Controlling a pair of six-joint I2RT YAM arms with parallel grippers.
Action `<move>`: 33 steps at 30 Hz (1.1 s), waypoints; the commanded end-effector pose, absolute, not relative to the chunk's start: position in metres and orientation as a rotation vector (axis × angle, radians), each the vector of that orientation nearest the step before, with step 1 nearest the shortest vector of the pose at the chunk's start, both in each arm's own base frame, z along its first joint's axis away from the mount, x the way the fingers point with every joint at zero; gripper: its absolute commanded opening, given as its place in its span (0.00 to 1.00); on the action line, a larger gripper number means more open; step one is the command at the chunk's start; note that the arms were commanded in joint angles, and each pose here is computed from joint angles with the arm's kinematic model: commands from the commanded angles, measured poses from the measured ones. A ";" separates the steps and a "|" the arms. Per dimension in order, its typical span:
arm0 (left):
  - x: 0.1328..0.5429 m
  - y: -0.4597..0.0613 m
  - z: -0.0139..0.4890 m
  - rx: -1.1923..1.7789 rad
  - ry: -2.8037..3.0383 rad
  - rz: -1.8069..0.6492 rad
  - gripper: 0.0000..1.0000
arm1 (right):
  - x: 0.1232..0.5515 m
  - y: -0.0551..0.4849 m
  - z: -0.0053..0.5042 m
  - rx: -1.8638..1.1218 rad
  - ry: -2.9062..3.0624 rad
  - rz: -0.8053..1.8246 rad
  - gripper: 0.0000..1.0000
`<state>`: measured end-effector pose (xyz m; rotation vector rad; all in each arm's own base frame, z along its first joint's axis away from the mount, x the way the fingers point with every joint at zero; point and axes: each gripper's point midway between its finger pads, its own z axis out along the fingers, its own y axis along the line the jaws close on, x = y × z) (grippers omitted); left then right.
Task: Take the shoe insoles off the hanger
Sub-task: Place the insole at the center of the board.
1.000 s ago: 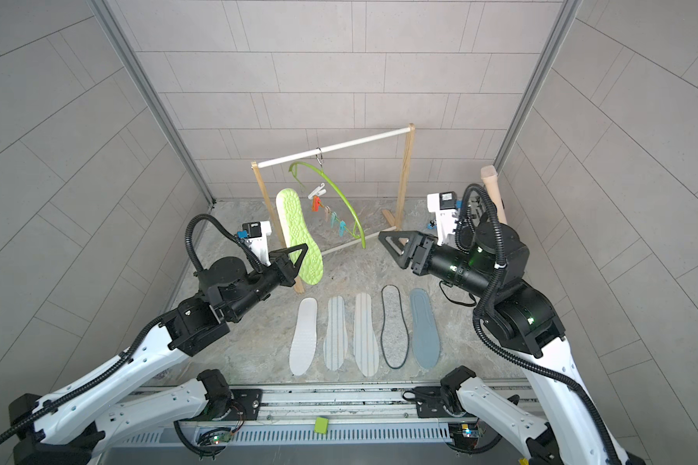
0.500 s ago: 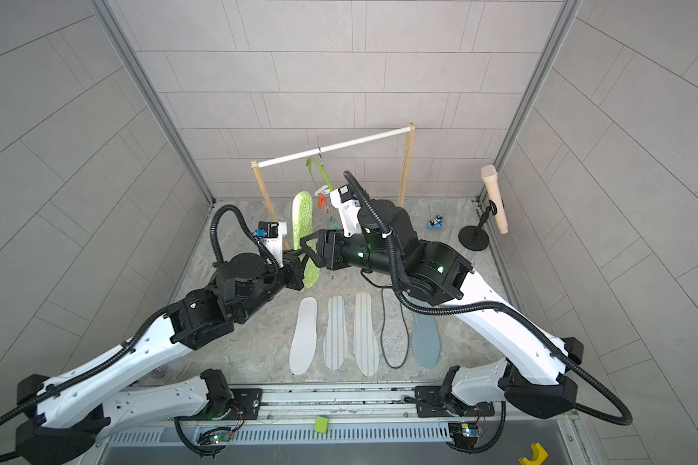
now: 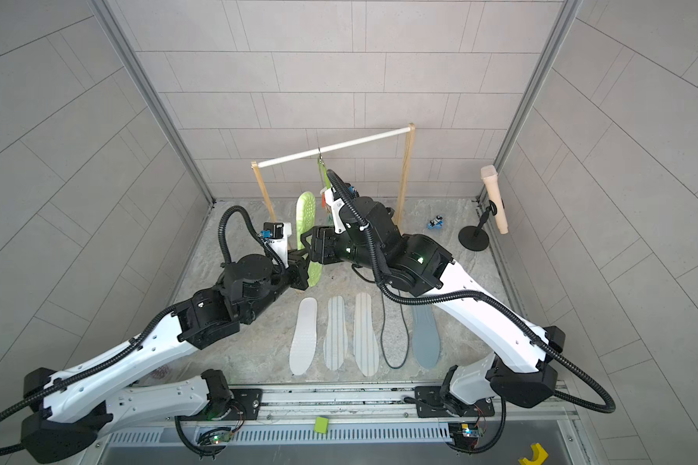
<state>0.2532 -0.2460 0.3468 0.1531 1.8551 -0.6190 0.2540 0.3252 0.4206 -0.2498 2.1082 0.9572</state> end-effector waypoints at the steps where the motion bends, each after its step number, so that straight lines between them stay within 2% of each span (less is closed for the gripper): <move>1: 0.251 -0.246 0.367 0.131 1.807 -0.655 0.00 | 0.257 0.331 0.421 -0.251 2.112 0.965 0.59; 21: 0.247 -0.246 0.370 0.161 1.796 -0.657 0.00 | 0.273 0.358 0.407 -0.226 2.147 0.997 0.58; 25: 0.246 -0.249 0.370 0.171 1.799 -0.656 0.00 | 0.276 0.362 0.407 -0.214 2.151 1.002 0.48; 28: 0.246 -0.253 0.371 0.186 1.796 -0.648 0.00 | 0.277 0.364 0.403 -0.215 2.169 0.994 0.36; 33: 0.246 -0.257 0.372 0.233 1.798 -0.601 0.00 | 0.277 0.365 0.402 -0.222 2.172 0.996 0.28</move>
